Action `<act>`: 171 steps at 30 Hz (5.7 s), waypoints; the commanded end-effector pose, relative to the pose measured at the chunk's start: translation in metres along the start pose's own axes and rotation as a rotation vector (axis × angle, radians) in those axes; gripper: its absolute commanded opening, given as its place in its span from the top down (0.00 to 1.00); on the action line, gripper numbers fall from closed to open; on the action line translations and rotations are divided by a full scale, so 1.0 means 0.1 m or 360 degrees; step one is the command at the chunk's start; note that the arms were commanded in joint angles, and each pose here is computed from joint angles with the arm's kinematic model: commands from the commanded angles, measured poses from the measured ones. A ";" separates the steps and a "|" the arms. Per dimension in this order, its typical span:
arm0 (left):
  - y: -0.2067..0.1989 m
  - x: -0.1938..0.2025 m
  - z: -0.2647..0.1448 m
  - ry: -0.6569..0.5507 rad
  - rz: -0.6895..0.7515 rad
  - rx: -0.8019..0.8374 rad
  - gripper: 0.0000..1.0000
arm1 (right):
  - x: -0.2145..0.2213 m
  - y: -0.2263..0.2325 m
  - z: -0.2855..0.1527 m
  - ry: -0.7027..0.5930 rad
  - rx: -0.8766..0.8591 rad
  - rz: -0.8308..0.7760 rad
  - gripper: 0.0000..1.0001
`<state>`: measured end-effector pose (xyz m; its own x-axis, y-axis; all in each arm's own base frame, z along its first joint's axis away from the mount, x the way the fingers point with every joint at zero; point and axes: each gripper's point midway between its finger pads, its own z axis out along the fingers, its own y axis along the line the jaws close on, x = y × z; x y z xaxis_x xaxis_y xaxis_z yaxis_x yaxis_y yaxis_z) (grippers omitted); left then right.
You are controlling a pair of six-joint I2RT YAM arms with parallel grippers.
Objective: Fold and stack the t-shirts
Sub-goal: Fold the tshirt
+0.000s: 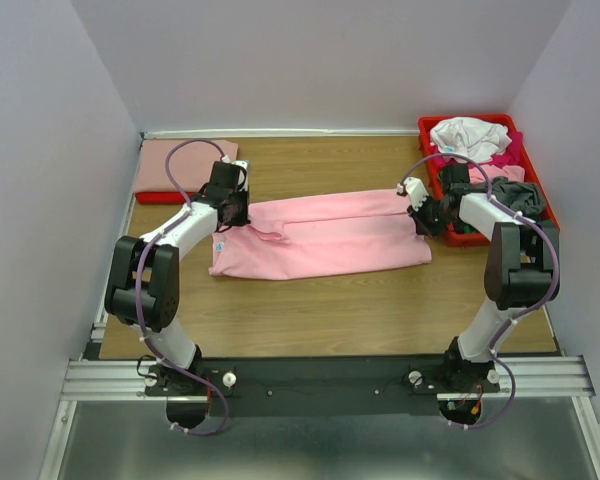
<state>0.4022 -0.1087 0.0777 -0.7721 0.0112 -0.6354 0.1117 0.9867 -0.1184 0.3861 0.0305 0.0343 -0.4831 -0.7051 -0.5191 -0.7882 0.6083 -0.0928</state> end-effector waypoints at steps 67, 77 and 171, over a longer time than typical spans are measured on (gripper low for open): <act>0.00 -0.84 -0.30 -0.0297 -0.0003 -0.0017 1.00 | -0.54 -0.03 -0.42 -0.0253 0.0068 0.0011 0.39; 0.05 -0.86 -0.34 -0.0293 -0.0080 -0.0041 0.36 | -0.71 0.13 -0.45 -0.0305 0.0016 -0.0031 0.38; 0.75 0.40 -0.40 0.0024 -0.0558 0.0087 0.52 | -0.17 0.24 -0.09 -0.0044 0.0027 0.0329 0.36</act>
<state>0.3476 -0.0404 0.0722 -0.7864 -0.3491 -0.5096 -0.1225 0.8968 -0.4252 0.3718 0.0566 0.0568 -0.6042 -0.5614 -0.5655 -0.6808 0.7325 0.0002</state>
